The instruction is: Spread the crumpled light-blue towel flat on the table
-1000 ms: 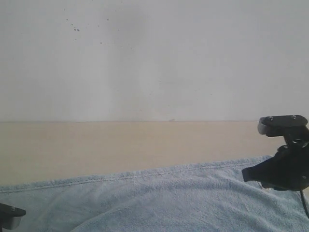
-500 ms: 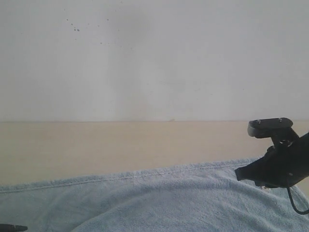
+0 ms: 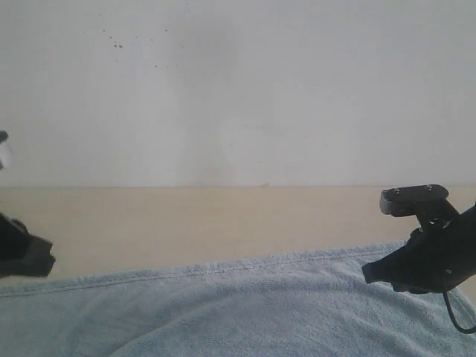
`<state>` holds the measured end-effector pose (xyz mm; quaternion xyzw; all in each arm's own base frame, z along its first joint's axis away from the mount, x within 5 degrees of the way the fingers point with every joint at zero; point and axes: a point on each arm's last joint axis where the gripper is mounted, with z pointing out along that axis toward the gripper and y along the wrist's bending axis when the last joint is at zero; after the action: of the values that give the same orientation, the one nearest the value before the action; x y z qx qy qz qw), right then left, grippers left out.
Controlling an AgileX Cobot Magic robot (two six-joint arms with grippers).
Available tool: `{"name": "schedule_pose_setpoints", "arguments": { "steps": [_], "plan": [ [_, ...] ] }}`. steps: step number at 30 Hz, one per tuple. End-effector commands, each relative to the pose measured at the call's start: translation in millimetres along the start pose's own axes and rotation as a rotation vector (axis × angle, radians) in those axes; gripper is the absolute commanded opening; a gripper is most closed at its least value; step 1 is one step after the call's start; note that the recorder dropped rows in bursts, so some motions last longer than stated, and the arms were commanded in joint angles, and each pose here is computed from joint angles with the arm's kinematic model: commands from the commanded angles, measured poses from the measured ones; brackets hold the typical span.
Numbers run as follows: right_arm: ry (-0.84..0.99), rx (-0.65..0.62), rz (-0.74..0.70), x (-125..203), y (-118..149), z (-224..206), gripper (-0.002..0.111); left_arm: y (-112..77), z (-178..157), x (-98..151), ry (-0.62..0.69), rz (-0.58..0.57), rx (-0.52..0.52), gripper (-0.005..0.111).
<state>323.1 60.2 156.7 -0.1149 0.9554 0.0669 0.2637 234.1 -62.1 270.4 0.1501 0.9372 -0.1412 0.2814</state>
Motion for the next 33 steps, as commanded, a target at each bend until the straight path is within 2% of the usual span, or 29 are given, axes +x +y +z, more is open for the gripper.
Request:
{"name": "schedule_pose_setpoints", "arguments": {
  "steps": [1,2,5,7,12,14,16,19,28,33],
  "plan": [
    [-0.011,0.005,-0.015,-2.6,-1.5,-1.4,0.000,22.7,18.0,-9.4,-0.040,0.018,-0.195,0.004],
    [-0.011,0.005,-0.015,-2.6,-1.5,-1.4,0.000,33.7,36.9,-4.3,0.050,0.032,-0.252,0.004],
    [0.011,-0.014,0.007,-0.8,0.3,-2.1,0.000,55.8,73.9,7.6,0.196,0.005,-0.375,0.004],
    [0.014,-0.020,0.014,-0.5,1.4,-2.0,0.000,62.5,90.2,12.7,0.244,0.030,-0.395,0.004],
    [0.009,-0.024,0.022,-1.0,1.8,-2.0,0.000,67.1,111.9,14.9,0.237,0.059,-0.380,0.004],
    [0.007,-0.023,0.024,-1.2,1.7,-2.0,0.000,70.7,115.2,16.2,0.254,0.109,-0.403,0.004],
    [0.003,-0.021,0.024,-1.5,1.5,-2.0,0.000,78.5,115.6,17.4,0.271,0.131,-0.478,0.004],
    [0.000,-0.020,0.026,-1.9,1.4,-2.0,0.000,91.8,111.7,16.6,0.241,0.067,-0.565,0.004],
    [-0.047,0.001,0.049,-5.9,-0.7,-0.9,0.000,97.7,120.4,24.0,0.223,-0.022,-0.520,0.004],
    [-0.028,-0.003,0.061,-1.9,-0.6,3.0,0.000,99.5,133.9,33.5,0.271,-0.053,-0.503,0.004]
  ]
}}
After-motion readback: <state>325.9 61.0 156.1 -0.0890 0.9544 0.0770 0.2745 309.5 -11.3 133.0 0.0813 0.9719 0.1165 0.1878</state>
